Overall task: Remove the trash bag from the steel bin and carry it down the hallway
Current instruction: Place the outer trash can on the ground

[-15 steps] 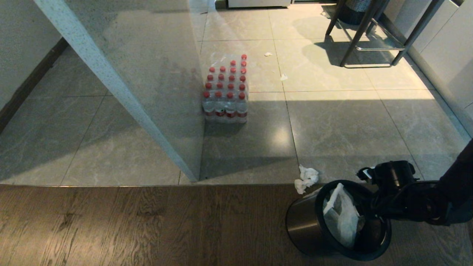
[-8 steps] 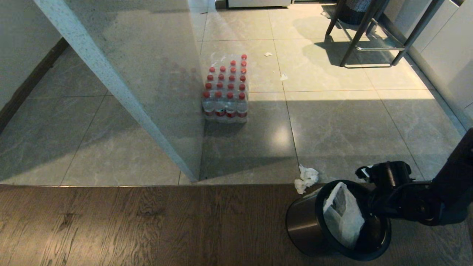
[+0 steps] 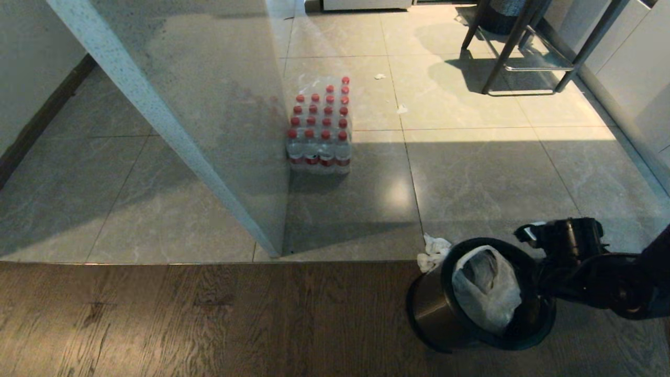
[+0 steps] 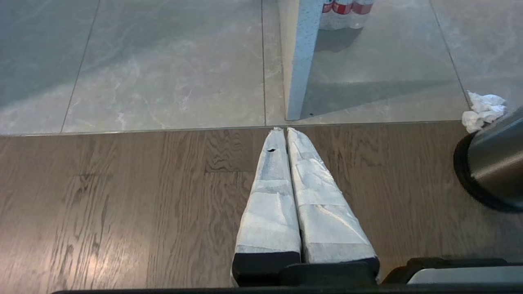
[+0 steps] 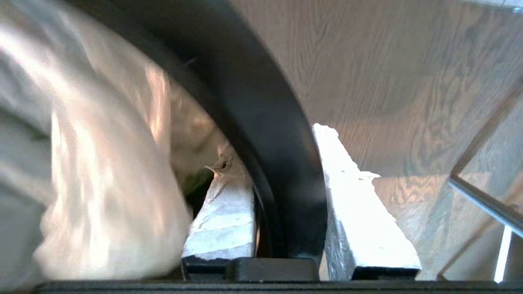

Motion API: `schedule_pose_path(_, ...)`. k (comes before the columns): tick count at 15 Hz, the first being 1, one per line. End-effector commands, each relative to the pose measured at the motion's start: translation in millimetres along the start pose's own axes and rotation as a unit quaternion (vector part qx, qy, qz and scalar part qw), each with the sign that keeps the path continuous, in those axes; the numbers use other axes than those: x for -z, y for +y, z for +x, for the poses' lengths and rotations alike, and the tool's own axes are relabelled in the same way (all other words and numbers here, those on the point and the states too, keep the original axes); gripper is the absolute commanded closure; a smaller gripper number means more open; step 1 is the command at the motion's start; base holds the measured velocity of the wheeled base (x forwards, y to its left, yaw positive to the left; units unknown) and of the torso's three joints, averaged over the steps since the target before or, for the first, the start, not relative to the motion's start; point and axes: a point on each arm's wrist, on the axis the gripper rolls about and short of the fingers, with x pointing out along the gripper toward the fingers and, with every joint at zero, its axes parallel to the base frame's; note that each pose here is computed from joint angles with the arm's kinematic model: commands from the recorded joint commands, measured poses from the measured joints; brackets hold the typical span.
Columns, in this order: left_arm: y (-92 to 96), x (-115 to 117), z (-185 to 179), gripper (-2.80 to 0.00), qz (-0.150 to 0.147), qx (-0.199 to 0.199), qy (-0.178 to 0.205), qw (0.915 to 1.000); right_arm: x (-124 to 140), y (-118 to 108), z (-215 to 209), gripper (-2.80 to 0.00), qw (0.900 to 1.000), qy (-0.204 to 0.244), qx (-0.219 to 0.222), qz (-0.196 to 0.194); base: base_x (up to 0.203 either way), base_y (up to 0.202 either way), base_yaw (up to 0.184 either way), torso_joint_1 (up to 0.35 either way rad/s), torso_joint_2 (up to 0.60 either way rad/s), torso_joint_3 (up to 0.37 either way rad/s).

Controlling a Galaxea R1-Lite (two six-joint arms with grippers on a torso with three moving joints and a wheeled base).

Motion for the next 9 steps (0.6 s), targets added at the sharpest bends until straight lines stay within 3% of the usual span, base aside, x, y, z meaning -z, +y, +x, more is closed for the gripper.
schedule_pose_path(1, 0.0, 0.0, 0.0, 0.0, -0.001, -0.001, 0.0, 1.0, -13.7, -11.3, -32.7, 0.0, 0.999, -0.048, 0.009, 0.008, 0.0, 0.0, 0.0, 0.0, 0.0, 0.0)
schedule_pose_path(9, 0.0, 0.0, 0.0, 0.0, -0.001, -0.001, 0.0, 1.0, -18.7, -40.9, -143.9, 0.0, 0.991, -0.135, 0.014, -0.007, 0.0, 0.0, 0.0, 0.0, 0.0, 0.0)
